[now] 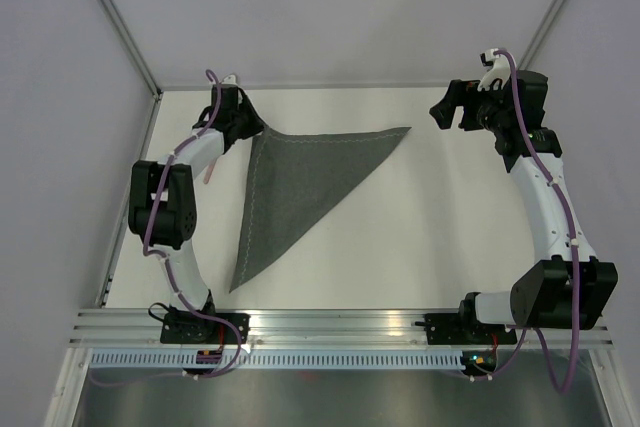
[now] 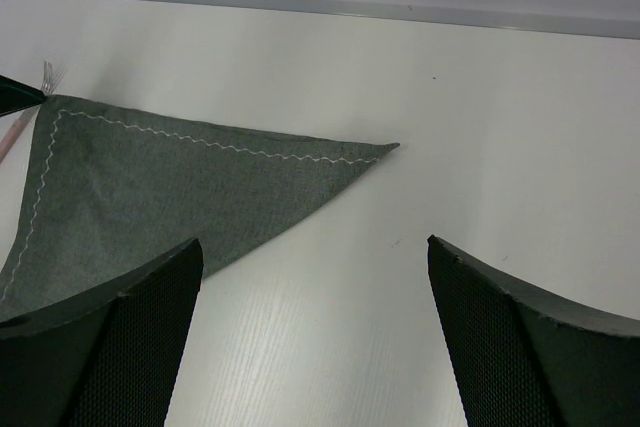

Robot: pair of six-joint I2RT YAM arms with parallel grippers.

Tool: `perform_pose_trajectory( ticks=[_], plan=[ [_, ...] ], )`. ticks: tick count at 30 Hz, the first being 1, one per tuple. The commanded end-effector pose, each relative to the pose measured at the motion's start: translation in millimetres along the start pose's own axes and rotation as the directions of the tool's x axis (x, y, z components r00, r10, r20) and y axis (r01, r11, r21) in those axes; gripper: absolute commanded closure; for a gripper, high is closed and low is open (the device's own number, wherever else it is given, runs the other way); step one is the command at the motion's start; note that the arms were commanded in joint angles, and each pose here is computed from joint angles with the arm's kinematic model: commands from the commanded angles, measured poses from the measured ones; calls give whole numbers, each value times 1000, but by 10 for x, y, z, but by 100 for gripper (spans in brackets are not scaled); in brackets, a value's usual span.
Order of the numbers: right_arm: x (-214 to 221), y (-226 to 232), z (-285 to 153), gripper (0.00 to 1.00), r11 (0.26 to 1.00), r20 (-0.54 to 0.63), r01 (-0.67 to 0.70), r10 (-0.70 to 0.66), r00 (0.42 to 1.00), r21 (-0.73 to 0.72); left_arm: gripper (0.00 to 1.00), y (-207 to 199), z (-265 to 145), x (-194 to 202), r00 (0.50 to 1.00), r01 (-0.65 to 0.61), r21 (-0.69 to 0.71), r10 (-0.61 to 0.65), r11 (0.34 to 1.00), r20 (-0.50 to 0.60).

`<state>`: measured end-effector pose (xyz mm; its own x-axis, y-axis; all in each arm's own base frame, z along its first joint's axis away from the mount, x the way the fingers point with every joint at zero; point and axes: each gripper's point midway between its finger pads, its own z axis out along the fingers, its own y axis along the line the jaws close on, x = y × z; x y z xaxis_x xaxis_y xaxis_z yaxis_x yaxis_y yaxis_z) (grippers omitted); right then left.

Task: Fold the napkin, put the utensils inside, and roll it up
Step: Fold the napkin, then grab a utensil with the left arm

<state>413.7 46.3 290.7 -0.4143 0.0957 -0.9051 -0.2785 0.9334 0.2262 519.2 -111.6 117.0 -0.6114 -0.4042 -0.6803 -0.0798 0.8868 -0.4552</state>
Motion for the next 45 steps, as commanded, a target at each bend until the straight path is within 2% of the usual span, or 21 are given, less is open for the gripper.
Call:
perform_pose_trajectory(
  ticks=[1,3,4,6,7,11,12,18,23,26,27,34,42,45],
  plan=[
    [58,-29,20,2,1000,-15,-6,6,1000,2,75,-68,10,-190,999,-43,22,42,999,30],
    [70,-26,27,2,1000,-18,-7,7,1000,1,70,-43,25,-195,998,-49,13,48,999,30],
    [66,-26,27,2,1000,-17,-8,8,1000,1,63,-50,26,-216,998,-54,14,53,998,35],
    [59,-20,21,2,1000,-16,-6,6,1000,-1,55,-37,25,-240,998,-57,3,56,998,41],
    [73,-24,26,2,1000,-20,-8,8,1000,-1,47,-36,11,-259,997,-57,1,57,998,44],
    [63,-4,15,2,1000,-18,-8,8,1000,-8,39,71,-148,-394,994,-53,-71,60,996,96],
    [60,5,13,2,1000,-18,-8,8,1000,-13,37,196,-192,-443,991,-39,-135,55,990,120],
    [52,63,-13,2,999,-17,-15,14,1000,-38,37,902,-399,-351,996,42,-394,-10,918,83],
    [23,113,-38,2,998,-8,-18,18,1000,-55,37,1359,-496,-195,999,44,-526,-32,849,31],
    [37,114,-45,2,998,-11,-22,21,1000,-57,37,1401,-493,-144,999,30,-533,-32,845,5],
    [30,127,-53,2,998,-9,-20,19,1000,-60,37,1563,-529,-158,999,40,-562,-48,826,1],
    [24,140,-65,2,998,-4,-22,22,1000,-63,37,1742,-419,-29,994,-64,-588,-2,806,-111],
    [23,141,-78,2,998,-1,-22,22,1000,-60,37,1780,-236,-21,978,-172,-541,78,823,-193],
    [22,142,-80,2,998,1,-21,21,1000,-61,37,1834,-187,7,974,-179,-538,70,824,-216]
  ],
)
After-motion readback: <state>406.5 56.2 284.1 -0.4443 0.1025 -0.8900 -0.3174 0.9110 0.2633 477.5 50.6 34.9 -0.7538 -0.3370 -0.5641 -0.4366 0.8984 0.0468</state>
